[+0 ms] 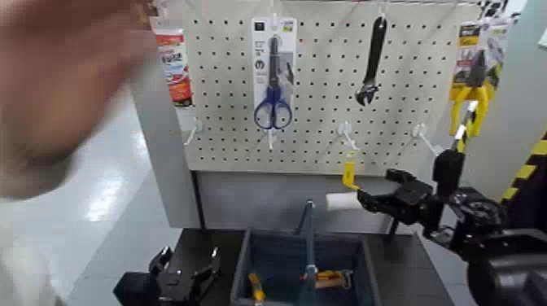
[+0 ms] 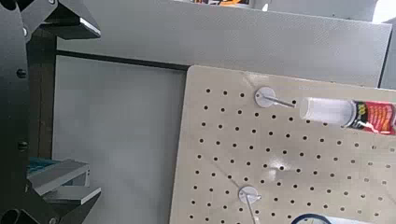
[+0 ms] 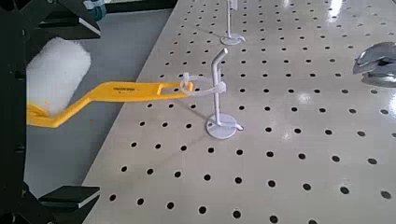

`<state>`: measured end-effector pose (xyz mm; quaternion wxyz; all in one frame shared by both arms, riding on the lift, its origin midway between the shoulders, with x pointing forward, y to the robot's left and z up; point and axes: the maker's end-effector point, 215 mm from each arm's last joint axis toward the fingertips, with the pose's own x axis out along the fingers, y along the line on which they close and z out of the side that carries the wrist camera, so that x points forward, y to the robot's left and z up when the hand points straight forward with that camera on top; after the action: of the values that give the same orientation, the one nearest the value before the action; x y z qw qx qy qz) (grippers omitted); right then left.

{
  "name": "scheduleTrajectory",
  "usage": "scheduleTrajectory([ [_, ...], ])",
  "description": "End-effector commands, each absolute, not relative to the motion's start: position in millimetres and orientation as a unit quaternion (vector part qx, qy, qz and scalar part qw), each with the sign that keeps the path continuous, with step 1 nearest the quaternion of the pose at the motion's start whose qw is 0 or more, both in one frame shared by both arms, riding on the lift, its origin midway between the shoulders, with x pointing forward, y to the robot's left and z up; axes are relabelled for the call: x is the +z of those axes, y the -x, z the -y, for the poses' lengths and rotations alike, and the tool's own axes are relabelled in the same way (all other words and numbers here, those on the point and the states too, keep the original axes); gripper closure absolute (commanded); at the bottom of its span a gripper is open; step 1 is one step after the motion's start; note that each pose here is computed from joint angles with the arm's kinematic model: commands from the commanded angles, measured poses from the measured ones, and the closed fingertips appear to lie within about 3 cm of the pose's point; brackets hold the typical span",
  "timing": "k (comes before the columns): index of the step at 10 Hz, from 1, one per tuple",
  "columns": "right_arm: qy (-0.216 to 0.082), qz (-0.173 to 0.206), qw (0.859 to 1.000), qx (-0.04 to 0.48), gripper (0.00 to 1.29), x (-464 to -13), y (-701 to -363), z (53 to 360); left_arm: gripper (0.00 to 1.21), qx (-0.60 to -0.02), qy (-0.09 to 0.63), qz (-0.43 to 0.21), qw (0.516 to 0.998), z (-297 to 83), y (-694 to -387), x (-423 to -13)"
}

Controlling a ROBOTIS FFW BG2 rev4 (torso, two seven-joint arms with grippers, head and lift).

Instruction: Put the yellow roller into the crate.

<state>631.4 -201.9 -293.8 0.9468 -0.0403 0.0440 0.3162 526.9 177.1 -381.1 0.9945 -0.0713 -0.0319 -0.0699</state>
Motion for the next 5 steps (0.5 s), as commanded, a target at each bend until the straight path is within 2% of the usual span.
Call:
scheduleTrajectory([
  [1,0.043,-0.038,0.941,0.335,0.12,-288,-644,188,0.13,-0.07,0.071,0.033,0.994,-177,-527,-380],
  [5,0.038,-0.035,0.932,0.36,0.12,-285,-654,169,0.13,-0.071,0.073,0.032,0.994,-176,-528,-380],
])
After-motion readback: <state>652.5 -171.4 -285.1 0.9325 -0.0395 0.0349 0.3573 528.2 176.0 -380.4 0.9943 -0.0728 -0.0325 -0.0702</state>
